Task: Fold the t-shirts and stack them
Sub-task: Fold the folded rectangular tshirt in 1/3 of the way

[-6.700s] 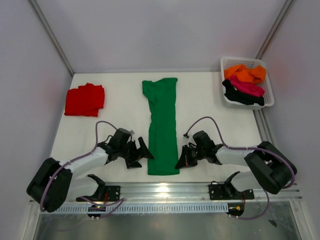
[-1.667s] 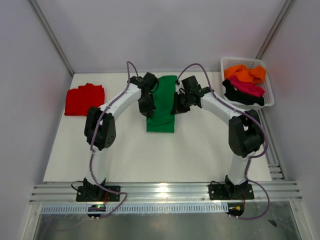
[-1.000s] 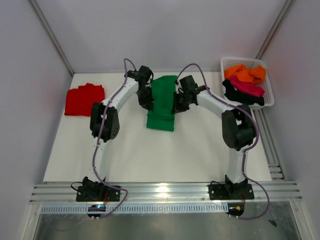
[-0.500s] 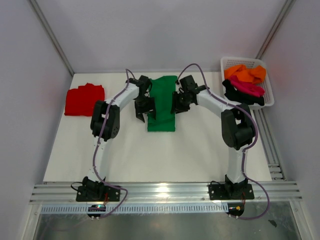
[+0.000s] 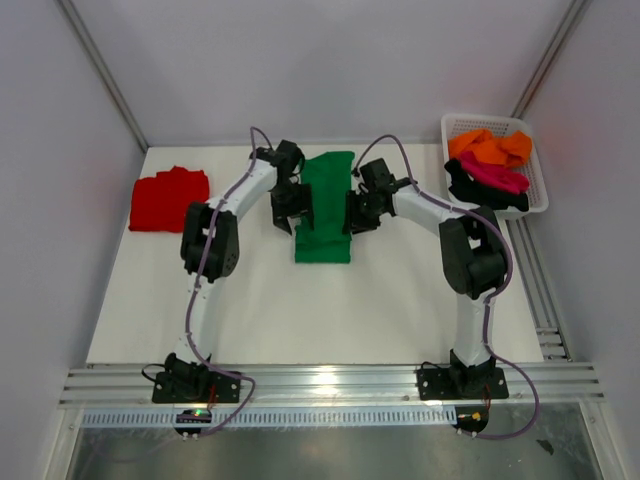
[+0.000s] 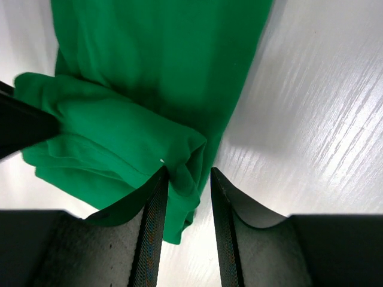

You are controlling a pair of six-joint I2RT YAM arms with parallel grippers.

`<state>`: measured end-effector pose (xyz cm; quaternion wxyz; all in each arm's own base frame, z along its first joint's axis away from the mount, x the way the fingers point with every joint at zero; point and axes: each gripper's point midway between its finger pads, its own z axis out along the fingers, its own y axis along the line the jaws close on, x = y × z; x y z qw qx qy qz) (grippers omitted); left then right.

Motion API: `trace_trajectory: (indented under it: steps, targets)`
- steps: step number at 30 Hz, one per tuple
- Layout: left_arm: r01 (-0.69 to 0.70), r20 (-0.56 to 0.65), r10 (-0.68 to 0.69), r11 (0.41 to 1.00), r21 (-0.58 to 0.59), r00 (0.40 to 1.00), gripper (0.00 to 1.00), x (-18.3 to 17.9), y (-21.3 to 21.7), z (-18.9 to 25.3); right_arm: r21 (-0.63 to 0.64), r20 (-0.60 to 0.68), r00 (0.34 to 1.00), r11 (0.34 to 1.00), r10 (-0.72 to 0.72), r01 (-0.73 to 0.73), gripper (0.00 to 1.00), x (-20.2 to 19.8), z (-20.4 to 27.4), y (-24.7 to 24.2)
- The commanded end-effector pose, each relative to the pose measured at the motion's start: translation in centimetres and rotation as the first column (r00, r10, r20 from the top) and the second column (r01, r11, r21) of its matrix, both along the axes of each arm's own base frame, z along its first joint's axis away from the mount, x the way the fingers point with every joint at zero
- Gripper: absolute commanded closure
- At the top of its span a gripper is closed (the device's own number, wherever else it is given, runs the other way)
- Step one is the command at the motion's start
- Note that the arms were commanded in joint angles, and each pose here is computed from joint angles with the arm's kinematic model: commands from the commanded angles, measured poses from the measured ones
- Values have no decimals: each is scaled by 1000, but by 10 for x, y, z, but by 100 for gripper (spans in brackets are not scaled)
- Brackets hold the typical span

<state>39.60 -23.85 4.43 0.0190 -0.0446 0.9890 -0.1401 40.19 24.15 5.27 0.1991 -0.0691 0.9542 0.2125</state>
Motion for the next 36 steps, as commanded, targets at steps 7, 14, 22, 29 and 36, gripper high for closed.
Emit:
trace_trajectory:
  steps: [7,14,22,29,36]
  targets:
    - [41,390,51,974,-224,919,33,28,-19,204,22,19,1000,1000,-16,15,61,-13,0,-5]
    - [29,491,81,977,-212,867,29,12,0,250,37,-9,1000,999,-15,16,61,-18,-10,-3]
    - [8,445,55,990,-138,894,30,-5,15,220,82,32,999,997,-9,6,62,-26,13,-2]
    - [3,417,37,996,-95,908,30,-6,21,200,180,170,985,983,12,-43,61,-47,78,-1]
    - [-3,377,36,996,-89,926,30,-7,19,184,150,180,983,987,27,-55,61,-69,72,-6]
